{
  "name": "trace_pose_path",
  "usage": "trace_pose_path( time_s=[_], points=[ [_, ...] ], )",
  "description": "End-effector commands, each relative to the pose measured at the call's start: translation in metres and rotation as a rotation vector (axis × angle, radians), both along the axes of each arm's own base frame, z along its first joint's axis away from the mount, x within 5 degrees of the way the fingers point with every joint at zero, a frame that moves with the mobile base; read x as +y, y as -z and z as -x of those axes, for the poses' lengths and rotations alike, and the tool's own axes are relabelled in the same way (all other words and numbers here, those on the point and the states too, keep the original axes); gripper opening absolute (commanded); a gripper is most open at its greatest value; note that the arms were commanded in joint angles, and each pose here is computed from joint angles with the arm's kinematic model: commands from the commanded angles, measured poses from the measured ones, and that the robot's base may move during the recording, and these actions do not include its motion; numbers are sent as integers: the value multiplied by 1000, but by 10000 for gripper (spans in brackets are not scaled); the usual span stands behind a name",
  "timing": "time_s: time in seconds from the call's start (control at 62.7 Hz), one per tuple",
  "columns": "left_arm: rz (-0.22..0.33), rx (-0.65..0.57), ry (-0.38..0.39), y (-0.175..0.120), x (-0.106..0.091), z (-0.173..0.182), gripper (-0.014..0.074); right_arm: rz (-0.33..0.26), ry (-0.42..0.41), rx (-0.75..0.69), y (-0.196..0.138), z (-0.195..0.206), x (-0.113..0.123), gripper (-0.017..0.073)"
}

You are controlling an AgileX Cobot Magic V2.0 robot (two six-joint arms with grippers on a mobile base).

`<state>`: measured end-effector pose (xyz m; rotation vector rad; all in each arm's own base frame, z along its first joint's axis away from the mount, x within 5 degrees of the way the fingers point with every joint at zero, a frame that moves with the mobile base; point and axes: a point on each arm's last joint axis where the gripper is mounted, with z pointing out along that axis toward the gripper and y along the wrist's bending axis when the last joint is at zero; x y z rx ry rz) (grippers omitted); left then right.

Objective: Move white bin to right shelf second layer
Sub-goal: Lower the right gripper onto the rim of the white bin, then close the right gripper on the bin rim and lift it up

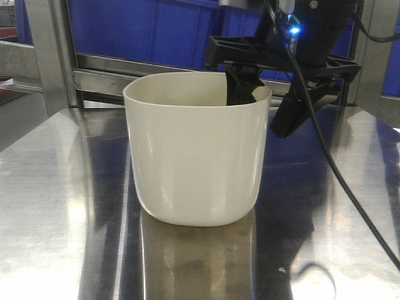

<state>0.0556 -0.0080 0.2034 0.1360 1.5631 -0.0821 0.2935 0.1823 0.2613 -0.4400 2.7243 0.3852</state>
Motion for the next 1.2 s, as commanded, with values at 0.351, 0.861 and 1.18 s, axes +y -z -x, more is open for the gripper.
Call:
trace_pose_path(
  time_s=[0.351,0.861,1.18],
  points=[
    [17,-60,-3,4,0,0,85,-91,7,-173,-40,0,-1,52],
    [17,-60,-3,4,0,0,85,-189,158,-513,-133,49,-79,57],
    [17,-60,-3,4,0,0,85,-164,331,-580,-122,110,-139,57]
  ],
)
